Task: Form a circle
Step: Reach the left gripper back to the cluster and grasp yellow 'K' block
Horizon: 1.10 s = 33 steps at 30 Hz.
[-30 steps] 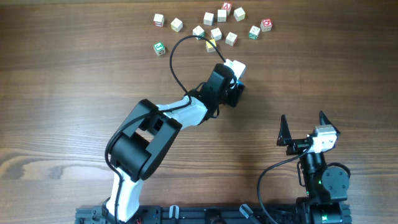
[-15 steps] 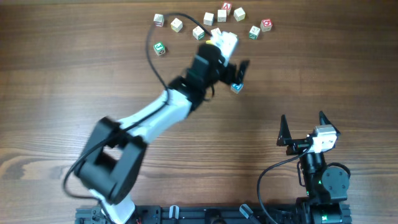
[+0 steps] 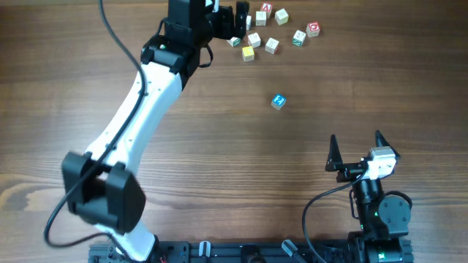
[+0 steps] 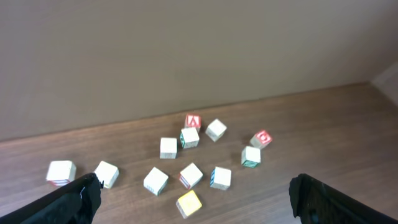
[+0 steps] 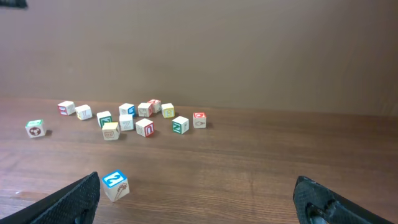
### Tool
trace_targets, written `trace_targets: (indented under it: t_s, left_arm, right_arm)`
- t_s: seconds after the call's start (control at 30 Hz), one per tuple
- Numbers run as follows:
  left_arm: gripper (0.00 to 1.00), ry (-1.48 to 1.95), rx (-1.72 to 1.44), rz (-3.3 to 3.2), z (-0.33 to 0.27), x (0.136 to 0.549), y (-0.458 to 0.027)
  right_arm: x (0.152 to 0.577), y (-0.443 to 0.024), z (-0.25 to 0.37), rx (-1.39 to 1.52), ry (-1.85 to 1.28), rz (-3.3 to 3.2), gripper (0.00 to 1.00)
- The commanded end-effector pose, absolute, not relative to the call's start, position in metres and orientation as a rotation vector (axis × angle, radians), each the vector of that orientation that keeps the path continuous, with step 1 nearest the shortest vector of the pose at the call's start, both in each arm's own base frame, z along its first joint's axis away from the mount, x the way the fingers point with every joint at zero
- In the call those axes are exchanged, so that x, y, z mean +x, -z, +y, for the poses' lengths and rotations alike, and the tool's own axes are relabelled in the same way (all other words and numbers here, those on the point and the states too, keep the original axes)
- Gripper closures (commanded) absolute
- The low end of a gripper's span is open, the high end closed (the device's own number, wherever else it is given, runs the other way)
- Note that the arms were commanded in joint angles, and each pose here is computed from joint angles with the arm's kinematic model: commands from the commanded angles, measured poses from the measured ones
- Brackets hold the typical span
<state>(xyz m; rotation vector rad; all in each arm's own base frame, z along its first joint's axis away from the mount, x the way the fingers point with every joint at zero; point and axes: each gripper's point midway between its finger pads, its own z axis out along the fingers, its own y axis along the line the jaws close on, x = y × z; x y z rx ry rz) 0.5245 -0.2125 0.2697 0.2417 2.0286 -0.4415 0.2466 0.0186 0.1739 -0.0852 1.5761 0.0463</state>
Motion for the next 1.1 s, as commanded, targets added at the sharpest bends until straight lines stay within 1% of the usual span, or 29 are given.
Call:
trace_targets:
  t_s: [0.0, 0.13, 0.27, 0.5, 0.67, 0.83, 0.87, 0.97, 1.0, 1.07]
  left_arm:
    - [0.0, 0.534, 0.261, 2.144, -0.236, 0.541, -0.195]
    - [0.0, 0.594, 0.197, 2.236, -0.247, 0.554, -0.125]
    - [0.0, 0.621, 0.153, 2.28, -0.257, 0.559, -0.078]
    - [0.0, 0.634, 0.11, 2.318, -0.272, 0.557, -0.037]
    - [0.02, 0.534, 0.079, 2.34, -0.268, 0.558, -0.012]
    - [0.16, 0.483, 0.058, 2.355, -0.261, 0.56, 0.007]
    - [0.18, 0.459, 0.046, 2.353, -0.258, 0.561, 0.009]
    - [0.3, 0.442, 0.039, 2.353, -0.256, 0.562, 0.011]
    - [0.38, 0.442, 0.04, 2.354, -0.256, 0.562, 0.011]
    - [0.43, 0.442, 0.04, 2.354, -0.256, 0.562, 0.011]
  right_arm:
    - [0.246, -0.175, 0.021, -0.096, -0.059, 1.569, 0.0]
    - [0.246, -0.175, 0.021, -0.096, -0.06, 1.569, 0.0]
    - [0.246, -0.175, 0.021, -0.096, -0.06, 1.569, 0.0]
    - [0.246, -0.175, 0.021, -0.096, -0.06, 1.569, 0.0]
    - [0.246, -0.175, 0.021, -0.096, -0.06, 1.569, 0.0]
    - [0.246, -0.175, 0.021, -0.096, -0.06, 1.569, 0.0]
    - [0.246, -0.175, 0.021, -0.096, -0.06, 1.569, 0.0]
    - [0.246, -0.175, 0.021, -0.096, -0.059, 1.569, 0.0]
    - [0.246, -0.175, 0.021, -0.096, -0.06, 1.569, 0.0]
    - [0.246, -0.175, 0.021, -0.096, -0.06, 1.569, 0.0]
